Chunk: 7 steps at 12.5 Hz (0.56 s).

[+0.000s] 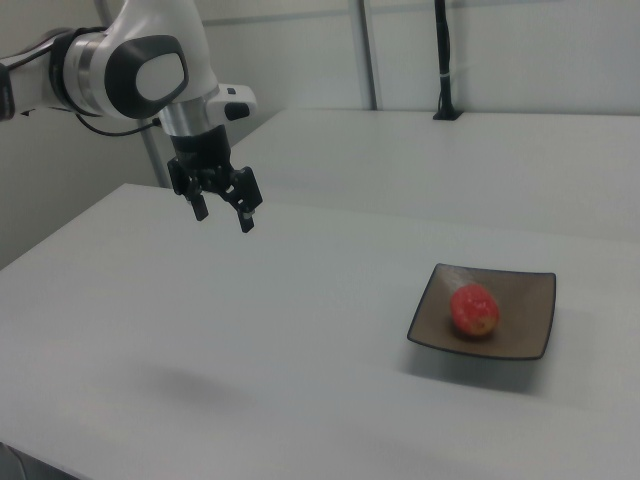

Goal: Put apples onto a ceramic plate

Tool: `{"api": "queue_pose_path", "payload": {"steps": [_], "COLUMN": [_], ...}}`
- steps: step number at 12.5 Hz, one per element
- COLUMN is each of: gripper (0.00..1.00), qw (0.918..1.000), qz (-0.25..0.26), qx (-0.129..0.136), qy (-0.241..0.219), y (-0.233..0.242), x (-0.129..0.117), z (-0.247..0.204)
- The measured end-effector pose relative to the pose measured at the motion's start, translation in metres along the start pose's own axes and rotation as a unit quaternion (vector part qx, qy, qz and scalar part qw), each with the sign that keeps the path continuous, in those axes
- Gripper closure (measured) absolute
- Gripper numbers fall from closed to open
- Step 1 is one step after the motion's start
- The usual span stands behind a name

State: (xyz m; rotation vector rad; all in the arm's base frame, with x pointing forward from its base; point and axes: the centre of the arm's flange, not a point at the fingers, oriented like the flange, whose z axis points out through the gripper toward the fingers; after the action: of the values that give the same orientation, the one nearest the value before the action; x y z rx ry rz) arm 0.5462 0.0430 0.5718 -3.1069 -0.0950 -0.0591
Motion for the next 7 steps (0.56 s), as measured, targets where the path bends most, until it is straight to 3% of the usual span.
{"api": "queue_pose_path", "payload": {"steps": [7], "gripper": [0.0], "qw": [1.0], "qz": [-0.001], "qx": [0.0], "qy": [-0.002], "y": [0.0001], "x": [-0.0006], "z": [0.0023]}}
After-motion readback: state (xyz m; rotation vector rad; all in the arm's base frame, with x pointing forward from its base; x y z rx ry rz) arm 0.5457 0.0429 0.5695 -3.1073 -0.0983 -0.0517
